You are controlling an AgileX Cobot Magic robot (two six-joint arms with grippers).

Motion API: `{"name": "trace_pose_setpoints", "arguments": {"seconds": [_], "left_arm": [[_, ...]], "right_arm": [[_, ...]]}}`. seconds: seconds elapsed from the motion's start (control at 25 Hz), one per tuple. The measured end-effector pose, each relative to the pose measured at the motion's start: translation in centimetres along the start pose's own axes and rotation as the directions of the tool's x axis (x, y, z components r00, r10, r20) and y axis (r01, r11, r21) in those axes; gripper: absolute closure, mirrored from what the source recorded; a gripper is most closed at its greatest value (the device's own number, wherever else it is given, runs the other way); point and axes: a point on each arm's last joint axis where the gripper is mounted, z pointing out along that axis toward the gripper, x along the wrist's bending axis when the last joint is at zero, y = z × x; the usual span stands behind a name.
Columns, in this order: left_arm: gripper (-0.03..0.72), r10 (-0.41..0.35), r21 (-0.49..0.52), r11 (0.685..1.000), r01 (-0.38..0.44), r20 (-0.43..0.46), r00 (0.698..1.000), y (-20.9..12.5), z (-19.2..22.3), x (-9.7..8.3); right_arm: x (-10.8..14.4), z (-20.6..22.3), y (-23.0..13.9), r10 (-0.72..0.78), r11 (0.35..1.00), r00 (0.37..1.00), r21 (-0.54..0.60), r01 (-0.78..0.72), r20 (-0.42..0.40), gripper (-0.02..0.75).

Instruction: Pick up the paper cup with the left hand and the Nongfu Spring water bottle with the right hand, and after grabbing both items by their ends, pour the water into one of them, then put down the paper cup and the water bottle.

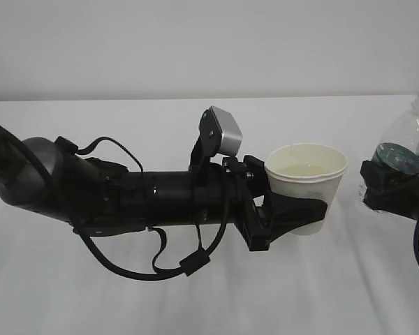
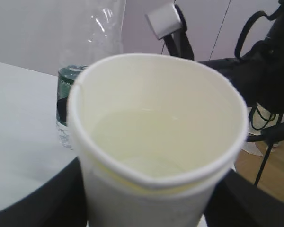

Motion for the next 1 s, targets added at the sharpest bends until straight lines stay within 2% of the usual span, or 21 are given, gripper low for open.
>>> {"name": "trace_pose_setpoints", "arguments": {"seconds": [0.68, 1.0], "left_arm": [[0.216, 0.000, -0.018, 1.000, 0.000, 0.013, 1.000, 0.2, 0.0, -0.1], [0.216, 0.005, -0.015, 1.000, -0.004, 0.022, 1.000, 0.1, 0.0, -0.2]], "right_arm": [[-0.8, 6.6, -1.6, 0.000, 1.000, 1.000, -0.005, 0.000, 0.001, 0.292], [-1.0, 8.5, -2.0, -0.001, 1.000, 1.000, -0.016, 0.001, 0.001, 0.292]]}}
